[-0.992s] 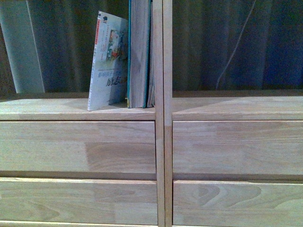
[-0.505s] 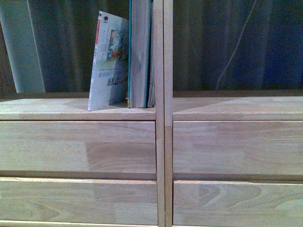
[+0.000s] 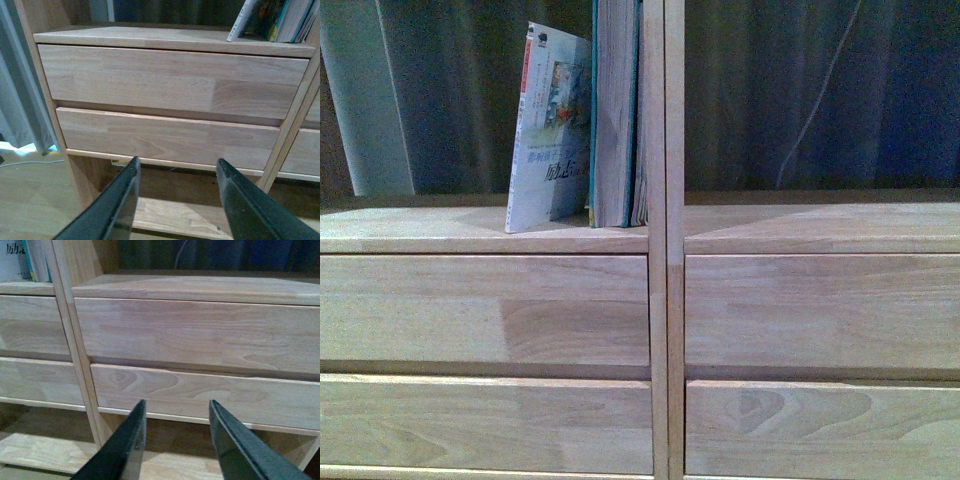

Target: Organize books on shelf

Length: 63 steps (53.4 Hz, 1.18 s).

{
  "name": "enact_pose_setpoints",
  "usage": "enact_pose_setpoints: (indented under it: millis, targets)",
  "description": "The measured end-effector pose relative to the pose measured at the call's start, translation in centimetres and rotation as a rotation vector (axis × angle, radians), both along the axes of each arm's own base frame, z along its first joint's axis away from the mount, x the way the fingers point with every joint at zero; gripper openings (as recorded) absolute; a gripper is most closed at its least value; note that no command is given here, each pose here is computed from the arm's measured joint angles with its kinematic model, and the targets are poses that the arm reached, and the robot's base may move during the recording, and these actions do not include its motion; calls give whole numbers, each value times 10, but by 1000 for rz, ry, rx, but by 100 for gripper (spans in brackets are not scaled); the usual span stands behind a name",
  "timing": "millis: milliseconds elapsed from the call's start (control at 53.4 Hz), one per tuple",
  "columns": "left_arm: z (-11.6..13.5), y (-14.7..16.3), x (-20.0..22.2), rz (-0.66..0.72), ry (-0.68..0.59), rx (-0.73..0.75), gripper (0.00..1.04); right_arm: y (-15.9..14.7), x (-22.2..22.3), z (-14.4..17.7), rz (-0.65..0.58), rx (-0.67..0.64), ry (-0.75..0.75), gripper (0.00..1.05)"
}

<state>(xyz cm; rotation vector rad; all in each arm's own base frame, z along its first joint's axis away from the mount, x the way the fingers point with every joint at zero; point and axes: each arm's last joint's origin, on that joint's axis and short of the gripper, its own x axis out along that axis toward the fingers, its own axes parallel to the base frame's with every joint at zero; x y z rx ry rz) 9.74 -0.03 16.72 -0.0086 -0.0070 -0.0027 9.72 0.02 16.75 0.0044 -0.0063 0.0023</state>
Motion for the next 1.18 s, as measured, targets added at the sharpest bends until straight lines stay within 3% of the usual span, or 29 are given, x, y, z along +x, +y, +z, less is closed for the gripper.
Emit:
enact_pose_setpoints:
  millis: [262,1179]
  targets:
    - [0,0,0,0,0,0,99,0,0,0,0,0,0,96]
    - [0,0,0,0,0,1,97,0,0,0,0,0,0,98]
